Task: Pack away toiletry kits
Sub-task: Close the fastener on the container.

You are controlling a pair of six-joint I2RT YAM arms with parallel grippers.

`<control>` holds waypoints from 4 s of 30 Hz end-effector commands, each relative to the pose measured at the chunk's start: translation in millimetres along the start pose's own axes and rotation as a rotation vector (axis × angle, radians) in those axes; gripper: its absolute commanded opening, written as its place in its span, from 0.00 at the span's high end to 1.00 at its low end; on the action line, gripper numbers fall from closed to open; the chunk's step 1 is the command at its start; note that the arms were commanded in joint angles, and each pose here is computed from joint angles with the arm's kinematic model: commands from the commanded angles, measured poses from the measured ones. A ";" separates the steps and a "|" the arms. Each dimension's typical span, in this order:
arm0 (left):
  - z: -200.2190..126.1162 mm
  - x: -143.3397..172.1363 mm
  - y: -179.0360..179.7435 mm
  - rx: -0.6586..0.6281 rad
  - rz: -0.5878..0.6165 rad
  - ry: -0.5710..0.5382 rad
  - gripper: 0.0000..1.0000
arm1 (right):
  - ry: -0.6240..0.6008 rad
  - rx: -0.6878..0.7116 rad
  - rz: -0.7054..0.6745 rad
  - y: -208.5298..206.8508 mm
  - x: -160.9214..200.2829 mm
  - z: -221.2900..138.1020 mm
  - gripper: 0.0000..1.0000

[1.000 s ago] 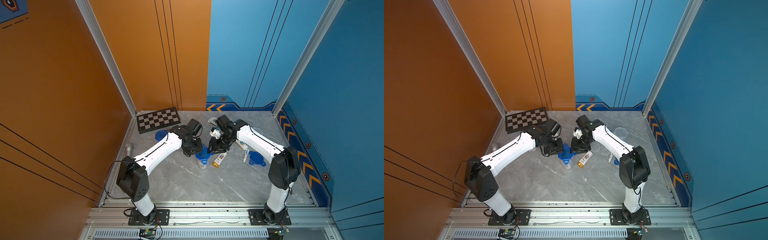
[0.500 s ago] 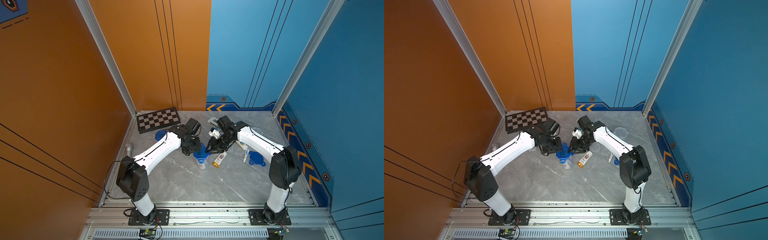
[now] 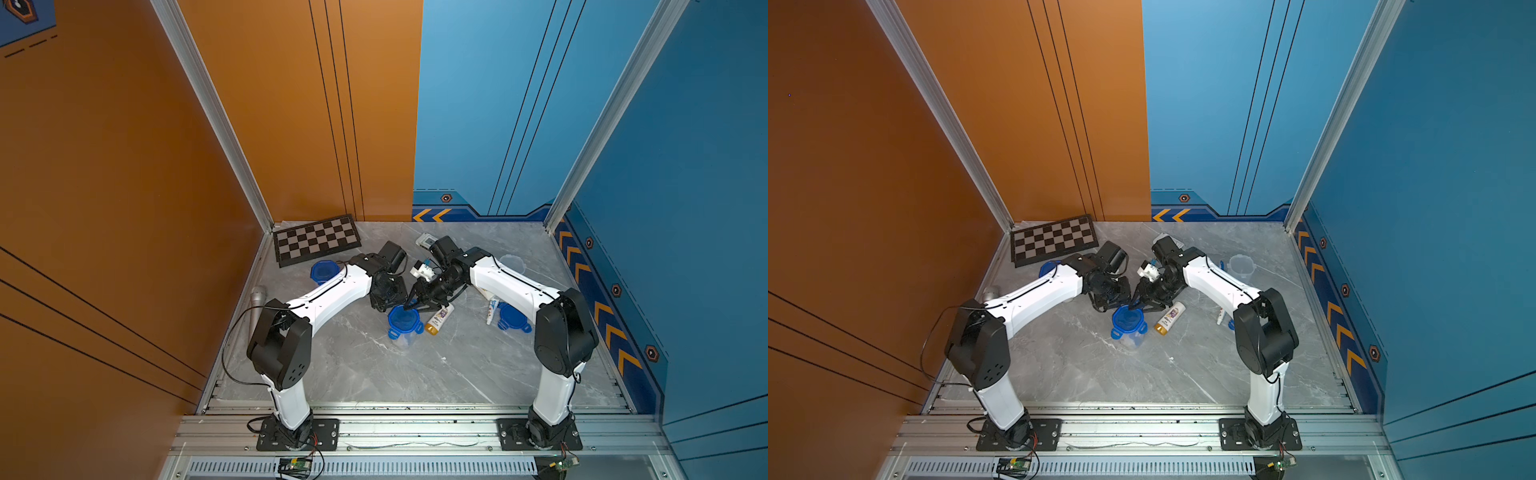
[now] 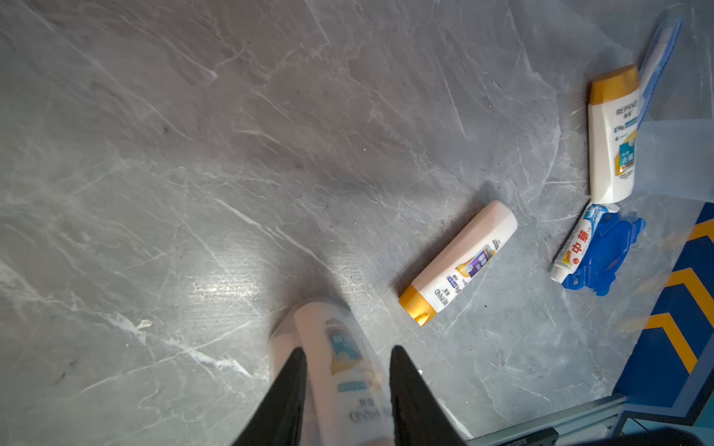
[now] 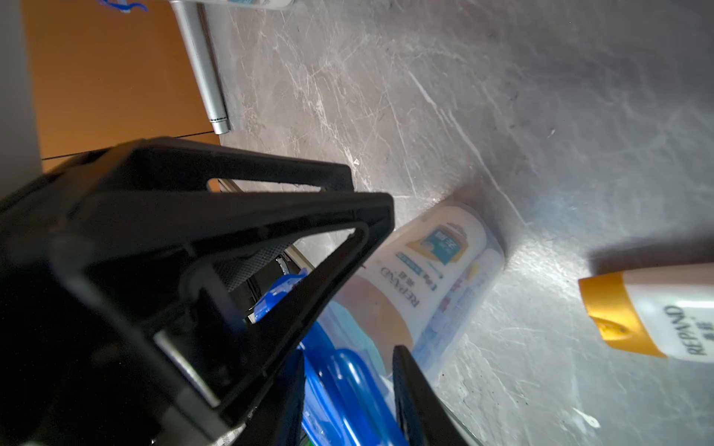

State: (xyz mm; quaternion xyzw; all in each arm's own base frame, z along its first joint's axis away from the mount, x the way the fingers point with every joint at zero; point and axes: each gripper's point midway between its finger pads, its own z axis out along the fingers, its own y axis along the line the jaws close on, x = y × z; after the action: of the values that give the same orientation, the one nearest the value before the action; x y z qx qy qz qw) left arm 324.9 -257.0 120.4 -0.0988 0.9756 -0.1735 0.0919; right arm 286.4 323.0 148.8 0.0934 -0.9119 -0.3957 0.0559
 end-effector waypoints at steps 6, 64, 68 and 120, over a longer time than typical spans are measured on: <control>6.5 46.7 -10.0 0.051 0.036 0.178 0.62 | -0.089 0.097 -0.113 -5.7 -20.4 3.8 0.51; -40.7 64.4 9.2 0.119 0.412 0.235 0.55 | 0.010 0.270 0.024 9.7 70.6 -1.0 0.55; -38.5 66.6 12.4 0.119 0.404 0.249 0.56 | -0.001 0.268 0.037 5.2 68.7 1.5 0.55; -26.6 75.7 41.7 0.081 0.254 0.314 0.62 | -0.233 0.180 -0.063 27.8 -21.8 32.3 0.54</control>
State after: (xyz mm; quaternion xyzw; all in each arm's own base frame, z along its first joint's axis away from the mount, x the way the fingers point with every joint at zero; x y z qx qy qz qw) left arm 282.9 -226.6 156.6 0.0606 0.9694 -0.2260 0.0743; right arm 240.8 335.3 151.4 0.0433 -0.9533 -0.2904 0.0715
